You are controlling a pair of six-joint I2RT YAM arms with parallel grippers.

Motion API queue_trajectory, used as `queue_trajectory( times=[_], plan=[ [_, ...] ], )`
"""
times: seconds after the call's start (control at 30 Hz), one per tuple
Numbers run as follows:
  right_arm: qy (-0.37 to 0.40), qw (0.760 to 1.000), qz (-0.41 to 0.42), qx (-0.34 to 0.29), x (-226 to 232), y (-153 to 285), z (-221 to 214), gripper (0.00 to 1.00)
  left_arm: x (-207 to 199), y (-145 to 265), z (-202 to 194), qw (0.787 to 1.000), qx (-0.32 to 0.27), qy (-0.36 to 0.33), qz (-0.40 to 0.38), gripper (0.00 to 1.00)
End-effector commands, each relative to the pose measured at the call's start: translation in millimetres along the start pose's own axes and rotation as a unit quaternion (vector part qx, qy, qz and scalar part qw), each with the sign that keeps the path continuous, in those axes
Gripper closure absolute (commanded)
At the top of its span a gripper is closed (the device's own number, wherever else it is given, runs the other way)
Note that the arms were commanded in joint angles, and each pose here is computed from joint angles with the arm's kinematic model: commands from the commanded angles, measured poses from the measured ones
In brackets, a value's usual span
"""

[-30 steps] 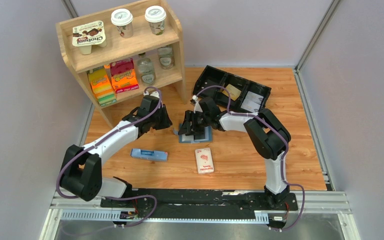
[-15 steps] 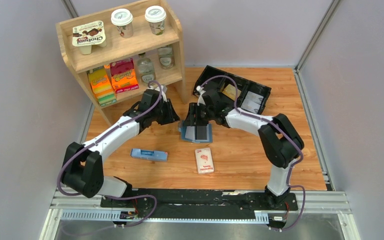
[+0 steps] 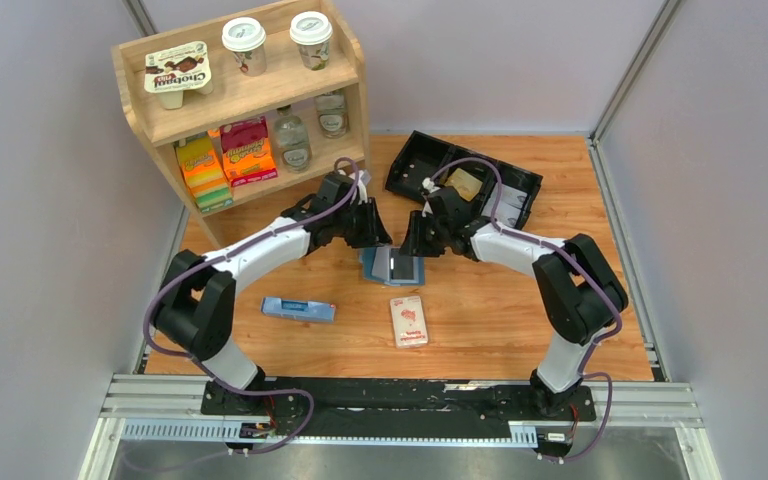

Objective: Take the credit cards out of the card holder
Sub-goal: Remove the credit card from the card holder.

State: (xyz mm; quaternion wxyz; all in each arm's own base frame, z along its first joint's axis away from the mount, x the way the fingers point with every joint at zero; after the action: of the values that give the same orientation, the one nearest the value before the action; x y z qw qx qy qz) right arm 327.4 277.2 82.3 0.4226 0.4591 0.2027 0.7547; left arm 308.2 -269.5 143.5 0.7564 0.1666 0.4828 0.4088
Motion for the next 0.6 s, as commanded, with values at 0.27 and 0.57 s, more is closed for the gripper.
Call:
queue_trajectory(
  times=[0.27,0.57],
  plan=[
    [-0.021,1.000,-0.018,0.012,-25,-13,-15,0.76,30,-38,-24,0.998,0.051,0.012,0.042,0.67],
    [-0.032,0.999,-0.011,0.018,-28,-14,-21,0.76,63,-46,-34,0.995,0.050,0.038,0.075,0.67]
  ],
)
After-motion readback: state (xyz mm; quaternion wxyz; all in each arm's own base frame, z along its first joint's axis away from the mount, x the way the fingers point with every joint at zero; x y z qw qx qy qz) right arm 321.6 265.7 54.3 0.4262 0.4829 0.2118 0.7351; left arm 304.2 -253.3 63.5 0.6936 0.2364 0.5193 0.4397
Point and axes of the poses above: each gripper's point midway between its finger pads, its own y axis back along the fingers, its own x axis along the line the jaws close on, z = x × y, the point moved 2 cm from there along y, back along the fingers, and after that the axes turned 1 degree about -y, right-handed, at the moved point
